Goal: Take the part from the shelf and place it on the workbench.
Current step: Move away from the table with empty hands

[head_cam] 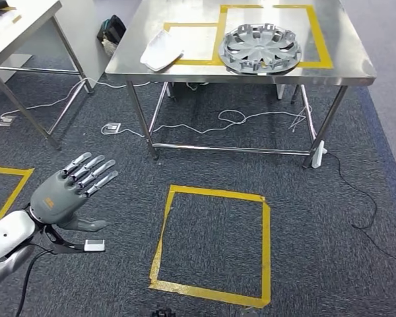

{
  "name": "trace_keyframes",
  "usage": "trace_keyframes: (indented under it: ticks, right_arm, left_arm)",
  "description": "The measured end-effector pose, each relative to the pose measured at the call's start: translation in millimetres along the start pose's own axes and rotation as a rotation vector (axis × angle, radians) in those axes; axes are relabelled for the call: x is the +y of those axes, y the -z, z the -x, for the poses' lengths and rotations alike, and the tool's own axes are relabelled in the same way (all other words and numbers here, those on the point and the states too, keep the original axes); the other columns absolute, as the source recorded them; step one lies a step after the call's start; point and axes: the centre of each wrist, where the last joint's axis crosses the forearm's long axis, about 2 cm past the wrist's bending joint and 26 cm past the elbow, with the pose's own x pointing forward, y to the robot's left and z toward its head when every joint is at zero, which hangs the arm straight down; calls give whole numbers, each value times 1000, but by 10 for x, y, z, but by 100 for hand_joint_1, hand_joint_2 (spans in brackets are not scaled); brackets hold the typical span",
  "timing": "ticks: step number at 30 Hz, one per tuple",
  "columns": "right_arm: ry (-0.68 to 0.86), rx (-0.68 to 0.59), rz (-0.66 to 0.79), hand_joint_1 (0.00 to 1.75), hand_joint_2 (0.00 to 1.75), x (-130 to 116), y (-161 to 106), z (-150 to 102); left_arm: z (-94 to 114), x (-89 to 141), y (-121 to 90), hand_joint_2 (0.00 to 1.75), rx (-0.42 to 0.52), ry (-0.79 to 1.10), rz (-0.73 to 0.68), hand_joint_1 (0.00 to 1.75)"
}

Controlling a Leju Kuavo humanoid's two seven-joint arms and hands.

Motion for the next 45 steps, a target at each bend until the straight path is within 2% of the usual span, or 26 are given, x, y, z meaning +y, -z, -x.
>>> trace_keyframes:
  ticks: [38, 45]
  right_arm:
    - [-1, -1, -5, 0, 0, -12, 2, 4]
    - [12, -1, -4, 0, 0, -11, 3, 2]
  left_arm:
    - [-5, -5, -43, 0, 7, -12, 22, 0]
    - [-49, -30, -140, 0, 73, -34, 38, 0]
